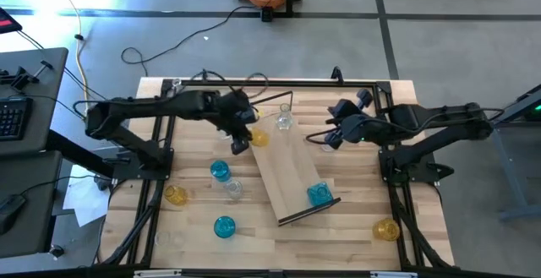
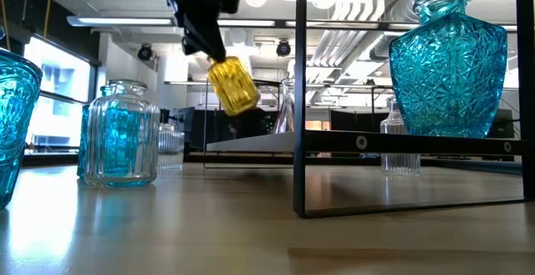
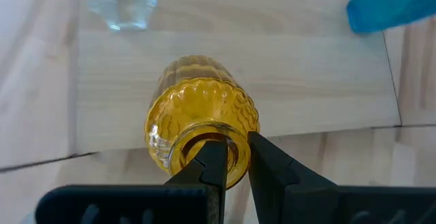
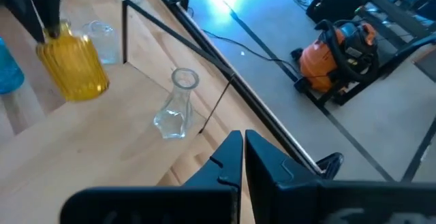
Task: Sort vases onto shelf
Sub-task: Put the yellow crystal vase on the shelf
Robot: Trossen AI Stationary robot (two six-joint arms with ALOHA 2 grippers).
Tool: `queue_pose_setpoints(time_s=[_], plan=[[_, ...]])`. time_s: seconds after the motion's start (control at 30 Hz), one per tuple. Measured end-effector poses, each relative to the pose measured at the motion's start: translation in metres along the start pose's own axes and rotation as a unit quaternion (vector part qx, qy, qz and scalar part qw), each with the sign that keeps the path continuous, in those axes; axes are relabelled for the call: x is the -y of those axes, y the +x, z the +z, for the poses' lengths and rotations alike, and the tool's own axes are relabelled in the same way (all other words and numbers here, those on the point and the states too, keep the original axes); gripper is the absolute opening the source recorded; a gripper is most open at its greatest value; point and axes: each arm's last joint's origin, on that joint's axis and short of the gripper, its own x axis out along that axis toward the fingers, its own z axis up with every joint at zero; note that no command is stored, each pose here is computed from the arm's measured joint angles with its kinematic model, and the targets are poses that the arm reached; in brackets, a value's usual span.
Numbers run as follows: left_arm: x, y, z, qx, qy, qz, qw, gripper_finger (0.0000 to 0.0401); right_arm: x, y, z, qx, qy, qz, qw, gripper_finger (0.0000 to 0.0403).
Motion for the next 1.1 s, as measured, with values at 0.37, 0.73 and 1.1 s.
queue_pose_setpoints(time_s=[0.37,0.73,1.1], plan=[[0.013,0.025,0.019,-0.022,0.009,-0.05,0.998,0.0029,-0.001,0.0,-0.001,-0.004,0.002,0.01,1.0,0.0],[0.023,0.024,0.024,-0.047,0.035,-0.023,0.998,0.0031,-0.034,0.018,-0.007,-0.062,-0.004,0.061,0.996,0.0],[0.029,0.023,0.022,-0.055,0.047,-0.026,0.997,0.0031,-0.09,0.053,-0.025,-0.101,-0.063,0.025,0.993,0.0]])
